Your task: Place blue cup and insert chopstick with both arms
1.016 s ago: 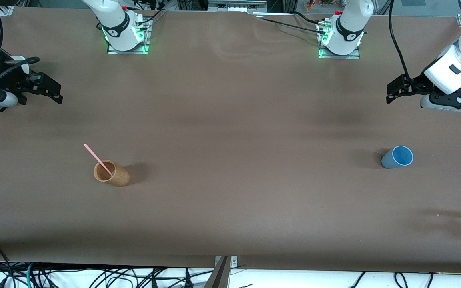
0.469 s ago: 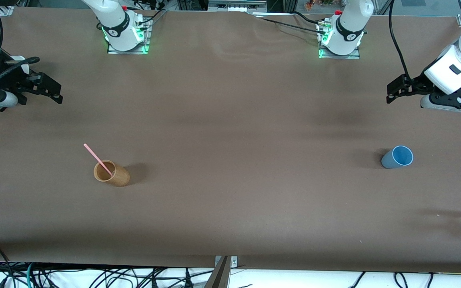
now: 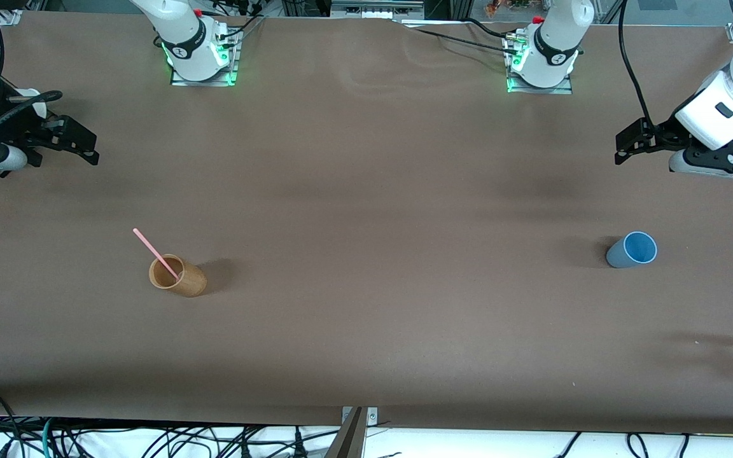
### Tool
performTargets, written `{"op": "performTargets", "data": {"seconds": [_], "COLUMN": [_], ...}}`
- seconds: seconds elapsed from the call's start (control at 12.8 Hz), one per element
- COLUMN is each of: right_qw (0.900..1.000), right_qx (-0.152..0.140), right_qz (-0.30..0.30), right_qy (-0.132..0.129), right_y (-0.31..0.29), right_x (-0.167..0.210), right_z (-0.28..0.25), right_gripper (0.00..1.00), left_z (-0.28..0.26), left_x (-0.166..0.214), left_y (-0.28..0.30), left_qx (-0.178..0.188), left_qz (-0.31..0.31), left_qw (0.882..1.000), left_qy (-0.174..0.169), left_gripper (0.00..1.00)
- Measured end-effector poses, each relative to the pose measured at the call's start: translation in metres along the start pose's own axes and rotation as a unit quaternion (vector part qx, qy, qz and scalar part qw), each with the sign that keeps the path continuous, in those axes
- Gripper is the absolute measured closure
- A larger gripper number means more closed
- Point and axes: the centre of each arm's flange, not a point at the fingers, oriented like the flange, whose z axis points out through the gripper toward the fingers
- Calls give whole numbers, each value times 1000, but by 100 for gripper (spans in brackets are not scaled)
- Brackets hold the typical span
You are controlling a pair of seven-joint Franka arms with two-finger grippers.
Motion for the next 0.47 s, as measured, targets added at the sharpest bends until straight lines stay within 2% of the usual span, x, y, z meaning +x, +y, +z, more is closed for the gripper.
{"op": "performTargets", "data": {"seconds": [0.47], "right_qw": [1000], "right_qx": [0], "right_qz": [2], "right_qy": [0], "right_y": [1], "right_x": [0], "right_z": [0], "right_gripper": [0], "left_z": [0], "left_x": [0], "left_y": [-1], "left_qx": [0], "left_qz": [-1], "left_qw": [1000], "left_qy": [0], "left_gripper": [0]}}
